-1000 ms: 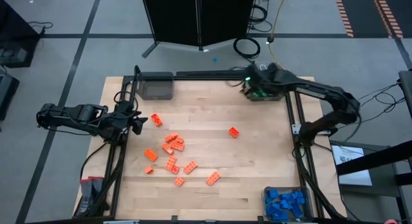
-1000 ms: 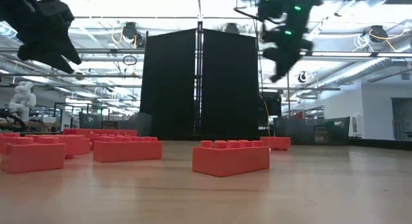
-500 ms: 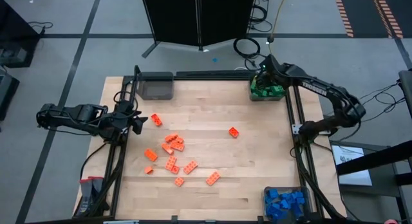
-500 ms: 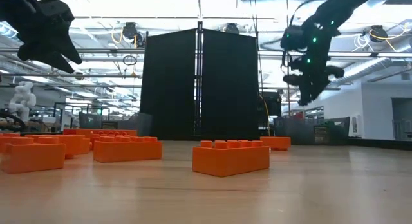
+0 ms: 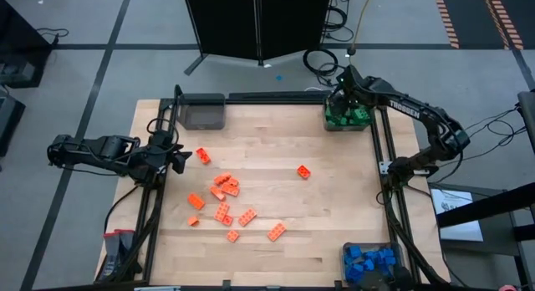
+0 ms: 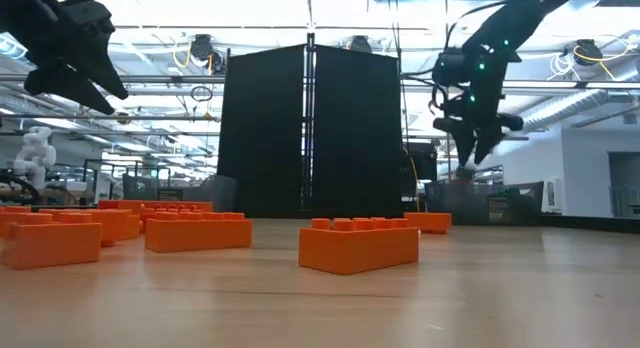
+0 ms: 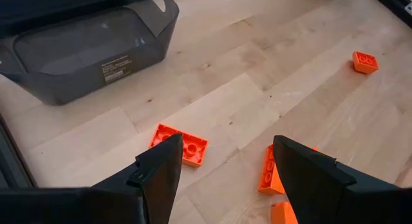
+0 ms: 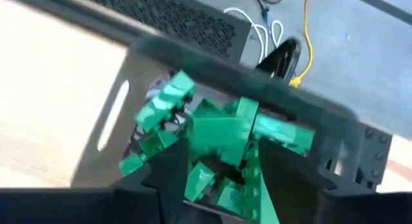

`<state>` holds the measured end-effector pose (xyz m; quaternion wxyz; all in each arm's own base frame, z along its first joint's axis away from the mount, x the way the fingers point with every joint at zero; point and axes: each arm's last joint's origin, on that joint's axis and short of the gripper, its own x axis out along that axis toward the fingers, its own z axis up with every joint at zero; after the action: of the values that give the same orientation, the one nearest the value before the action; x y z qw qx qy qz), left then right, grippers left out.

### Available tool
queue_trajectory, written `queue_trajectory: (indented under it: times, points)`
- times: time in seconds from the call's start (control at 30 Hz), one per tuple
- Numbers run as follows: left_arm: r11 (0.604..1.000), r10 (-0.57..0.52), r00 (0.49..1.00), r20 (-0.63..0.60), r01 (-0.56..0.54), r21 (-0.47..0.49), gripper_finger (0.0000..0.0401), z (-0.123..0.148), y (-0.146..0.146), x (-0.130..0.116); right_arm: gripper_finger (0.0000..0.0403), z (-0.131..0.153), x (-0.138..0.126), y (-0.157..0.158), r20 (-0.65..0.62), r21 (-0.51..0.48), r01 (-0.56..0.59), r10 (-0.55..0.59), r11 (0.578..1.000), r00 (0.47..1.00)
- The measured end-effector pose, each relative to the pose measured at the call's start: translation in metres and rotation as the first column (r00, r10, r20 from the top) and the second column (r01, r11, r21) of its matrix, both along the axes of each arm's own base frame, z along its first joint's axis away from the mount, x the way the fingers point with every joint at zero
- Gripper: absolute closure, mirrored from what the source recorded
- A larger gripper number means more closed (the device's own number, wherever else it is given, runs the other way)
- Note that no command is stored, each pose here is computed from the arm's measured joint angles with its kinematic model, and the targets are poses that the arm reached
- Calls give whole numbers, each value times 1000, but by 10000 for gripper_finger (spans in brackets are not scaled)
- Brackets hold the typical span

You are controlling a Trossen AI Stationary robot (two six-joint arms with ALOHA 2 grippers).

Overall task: Sort blocks
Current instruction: Put the green game piece into the top right black bin, then put the orange game piece into the top left black bin

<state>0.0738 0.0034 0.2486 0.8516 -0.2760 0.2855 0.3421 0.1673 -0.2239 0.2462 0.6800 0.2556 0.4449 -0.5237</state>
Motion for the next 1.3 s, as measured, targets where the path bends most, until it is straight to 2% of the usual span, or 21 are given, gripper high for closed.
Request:
queue_trajectory:
  times: [0.23, 0.33, 0.4, 0.47, 0.53, 0.7, 0.77, 0.87, 0.97, 1.13, 1.3]
  points:
    - [1000, 5, 1000, -3, -5, 18, 157, 0, 0, 0, 203, 35, 0, -9, 36, -44, -3, 5, 999, 999]
    - [1000, 6, 1000, -11, -6, 19, 157, 0, 1, -1, 202, 46, 4, -9, 133, -4, -87, 87, 996, 987]
    - [1000, 6, 1000, -12, -6, 19, 157, 0, 1, -1, 203, 50, 12, -4, 258, 51, -197, 177, 979, 950]
    - [1000, 8, 1000, -11, -8, 22, 157, 0, 1, -1, 203, 51, 24, 5, 387, 104, -315, 253, 943, 887]
    - [1000, 14, 1000, -10, -13, 28, 157, 0, 1, -1, 203, 51, 39, 20, 458, 138, -415, 314, 899, 832]
    - [999, 25, 1000, -8, -25, 42, 157, 0, 1, -1, 200, 42, 81, 71, 402, 160, -584, 487, 796, 775]
    - [999, 26, 1000, -7, -26, 43, 157, 0, 1, -1, 193, 33, 93, 89, 333, 163, -605, 533, 780, 778]
    - [999, 26, 1000, -7, -26, 43, 157, 0, 1, -1, 180, 15, 104, 112, 236, 187, -593, 550, 783, 801]
    - [999, 27, 1000, -5, -27, 42, 157, 0, 1, -1, 168, -2, 112, 130, 202, 220, -575, 540, 788, 817]
    - [999, 30, 999, 12, -30, 36, 157, 1, 1, 0, 159, -20, 119, 149, 239, 224, -569, 522, 791, 819]
    - [999, 25, 996, 81, -27, 23, 157, 5, 0, 6, 158, -27, 124, 163, 284, 206, -563, 502, 800, 817]
